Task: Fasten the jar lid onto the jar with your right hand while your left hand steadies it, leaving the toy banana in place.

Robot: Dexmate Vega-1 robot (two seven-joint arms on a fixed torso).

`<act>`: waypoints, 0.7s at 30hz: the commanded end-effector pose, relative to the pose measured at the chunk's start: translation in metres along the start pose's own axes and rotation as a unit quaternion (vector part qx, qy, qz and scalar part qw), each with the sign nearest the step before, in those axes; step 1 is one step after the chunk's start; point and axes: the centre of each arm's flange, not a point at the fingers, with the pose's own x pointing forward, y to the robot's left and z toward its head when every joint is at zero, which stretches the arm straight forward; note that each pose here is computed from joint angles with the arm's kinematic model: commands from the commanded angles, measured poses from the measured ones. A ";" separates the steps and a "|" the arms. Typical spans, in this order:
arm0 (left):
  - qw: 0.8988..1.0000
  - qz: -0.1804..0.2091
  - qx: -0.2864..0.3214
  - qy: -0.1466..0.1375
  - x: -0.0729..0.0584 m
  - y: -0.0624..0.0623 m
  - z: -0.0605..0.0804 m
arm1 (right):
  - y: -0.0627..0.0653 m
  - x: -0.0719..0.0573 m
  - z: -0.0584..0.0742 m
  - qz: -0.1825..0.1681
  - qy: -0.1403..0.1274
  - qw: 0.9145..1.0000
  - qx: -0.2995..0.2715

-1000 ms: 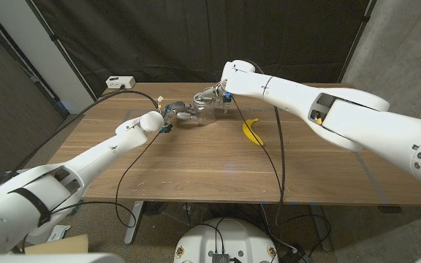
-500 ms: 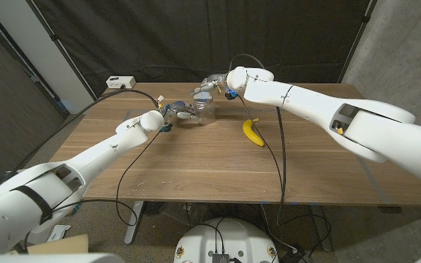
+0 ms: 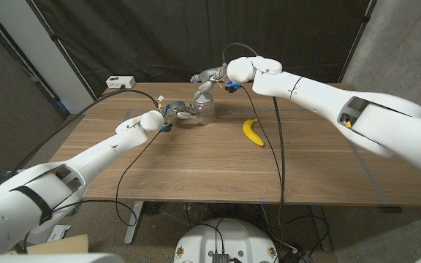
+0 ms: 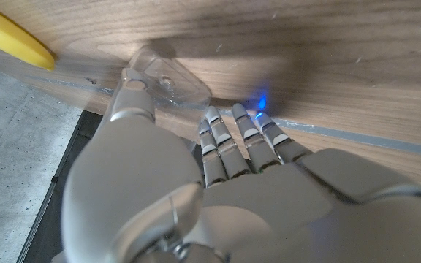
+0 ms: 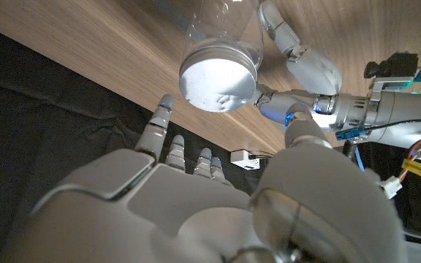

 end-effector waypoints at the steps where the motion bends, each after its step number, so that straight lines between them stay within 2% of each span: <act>1: 1.000 0.001 -0.002 -0.001 -0.003 -0.003 0.003 | -0.012 0.009 0.007 0.102 0.029 0.987 -0.122; 6: 1.000 0.004 -0.001 0.002 -0.006 -0.003 0.003 | -0.017 0.014 0.012 0.130 0.045 0.978 -0.156; 11: 1.000 0.003 -0.002 0.004 -0.007 -0.004 0.003 | -0.019 0.017 0.015 0.140 0.051 0.972 -0.180; 21: 1.000 0.003 -0.003 0.006 -0.007 -0.006 0.004 | -0.014 0.024 0.022 0.165 0.040 0.965 -0.202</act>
